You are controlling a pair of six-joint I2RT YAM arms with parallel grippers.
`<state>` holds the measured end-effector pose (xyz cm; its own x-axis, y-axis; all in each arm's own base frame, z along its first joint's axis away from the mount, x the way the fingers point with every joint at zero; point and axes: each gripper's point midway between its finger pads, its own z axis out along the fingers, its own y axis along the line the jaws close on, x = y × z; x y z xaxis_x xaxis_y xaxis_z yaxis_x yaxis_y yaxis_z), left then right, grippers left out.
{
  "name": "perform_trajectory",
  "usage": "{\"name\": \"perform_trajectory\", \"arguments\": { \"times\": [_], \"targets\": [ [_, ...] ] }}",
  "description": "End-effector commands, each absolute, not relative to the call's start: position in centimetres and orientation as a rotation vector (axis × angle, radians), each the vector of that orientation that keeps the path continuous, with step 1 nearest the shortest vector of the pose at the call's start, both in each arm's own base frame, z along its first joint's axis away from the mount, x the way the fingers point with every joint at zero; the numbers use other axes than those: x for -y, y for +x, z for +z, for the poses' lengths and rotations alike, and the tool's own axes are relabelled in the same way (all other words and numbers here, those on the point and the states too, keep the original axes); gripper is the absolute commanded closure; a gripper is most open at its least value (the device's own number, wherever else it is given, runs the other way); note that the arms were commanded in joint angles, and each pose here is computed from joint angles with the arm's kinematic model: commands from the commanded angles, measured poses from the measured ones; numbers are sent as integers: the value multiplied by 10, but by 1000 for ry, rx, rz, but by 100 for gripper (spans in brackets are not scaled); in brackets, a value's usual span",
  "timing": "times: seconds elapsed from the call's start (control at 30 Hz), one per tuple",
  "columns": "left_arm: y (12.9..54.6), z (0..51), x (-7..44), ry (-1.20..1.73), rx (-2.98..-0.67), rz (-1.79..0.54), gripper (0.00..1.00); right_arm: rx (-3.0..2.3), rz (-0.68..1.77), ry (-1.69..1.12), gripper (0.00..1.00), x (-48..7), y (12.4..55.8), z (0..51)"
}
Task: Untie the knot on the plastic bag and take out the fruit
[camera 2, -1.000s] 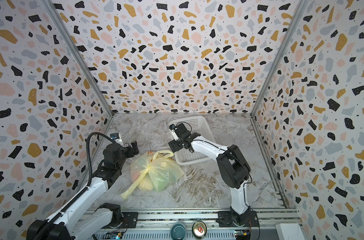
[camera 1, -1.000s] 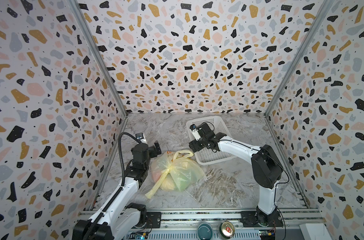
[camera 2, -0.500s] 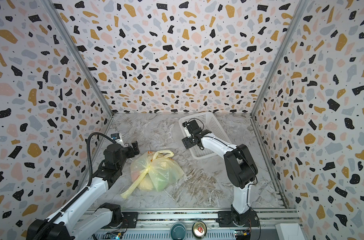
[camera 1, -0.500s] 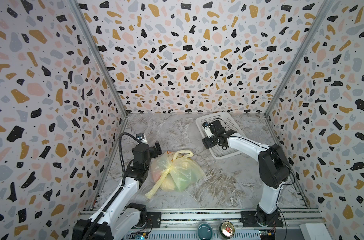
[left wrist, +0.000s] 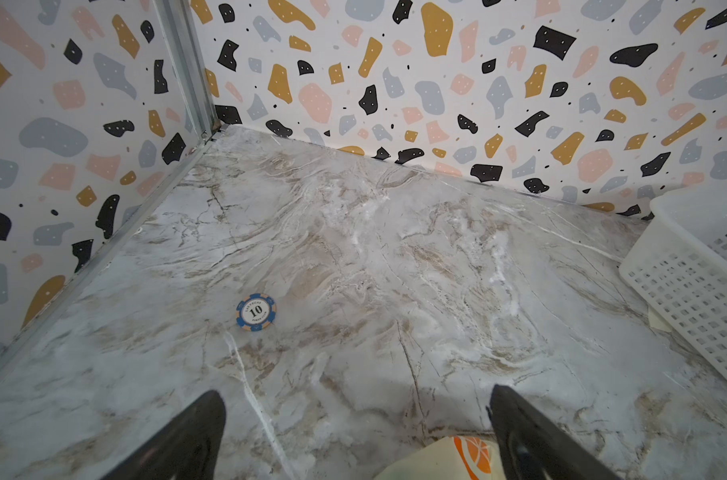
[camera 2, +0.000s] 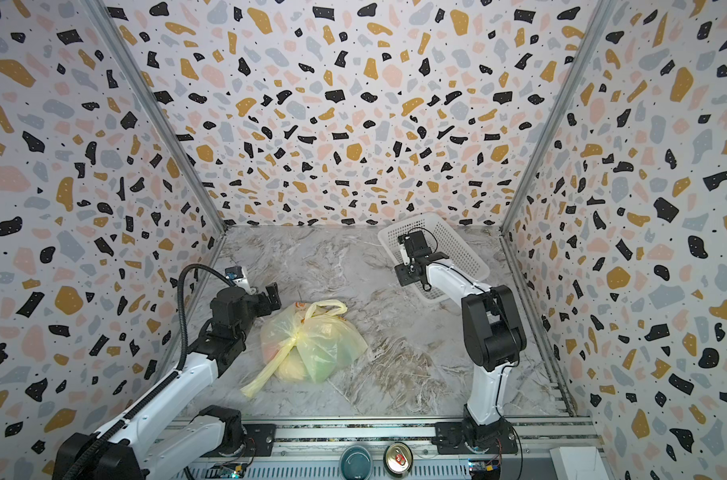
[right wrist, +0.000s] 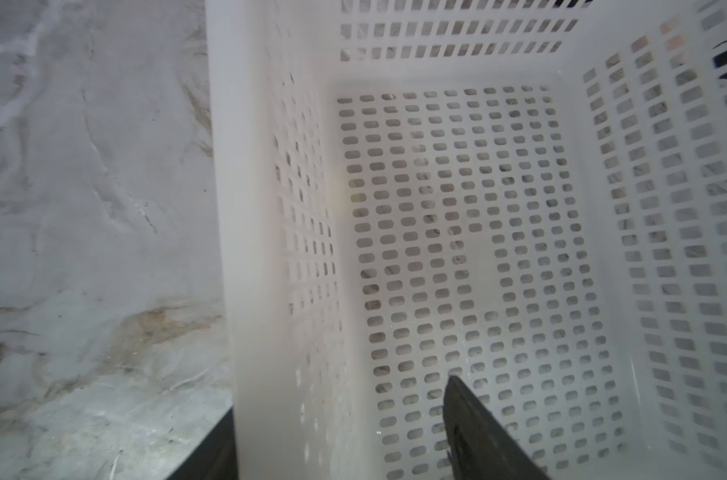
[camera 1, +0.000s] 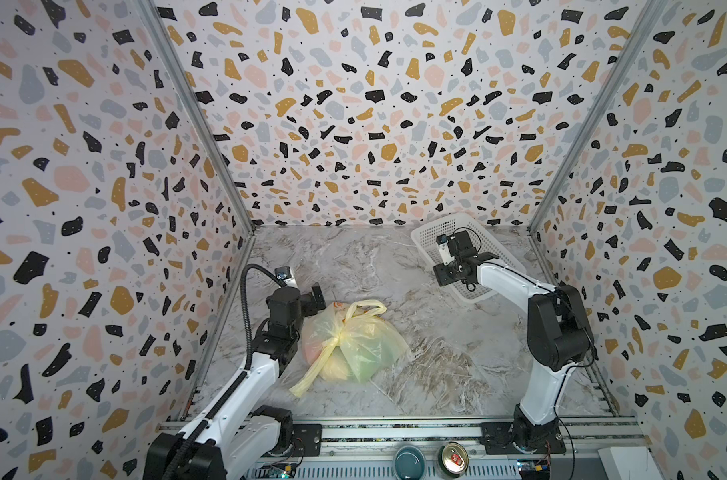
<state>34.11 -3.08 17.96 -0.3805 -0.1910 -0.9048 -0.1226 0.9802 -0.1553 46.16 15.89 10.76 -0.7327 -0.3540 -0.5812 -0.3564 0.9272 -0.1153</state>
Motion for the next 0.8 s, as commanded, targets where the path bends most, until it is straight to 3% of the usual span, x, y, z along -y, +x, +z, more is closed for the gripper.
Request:
{"name": "perform_trajectory", "arguments": {
  "times": [0.0,0.3,0.77],
  "targets": [
    [344,184,31,-237,-1936,-77,0,-2451,-19,-442,38,-148,473,119],
    [346,182,33,-238,-1942,-73,1,-2495,-73,-334,50,-123,483,106],
    [347,182,35,-235,-1944,-68,1,-2517,-94,-236,58,-98,484,106]
  ]
}}
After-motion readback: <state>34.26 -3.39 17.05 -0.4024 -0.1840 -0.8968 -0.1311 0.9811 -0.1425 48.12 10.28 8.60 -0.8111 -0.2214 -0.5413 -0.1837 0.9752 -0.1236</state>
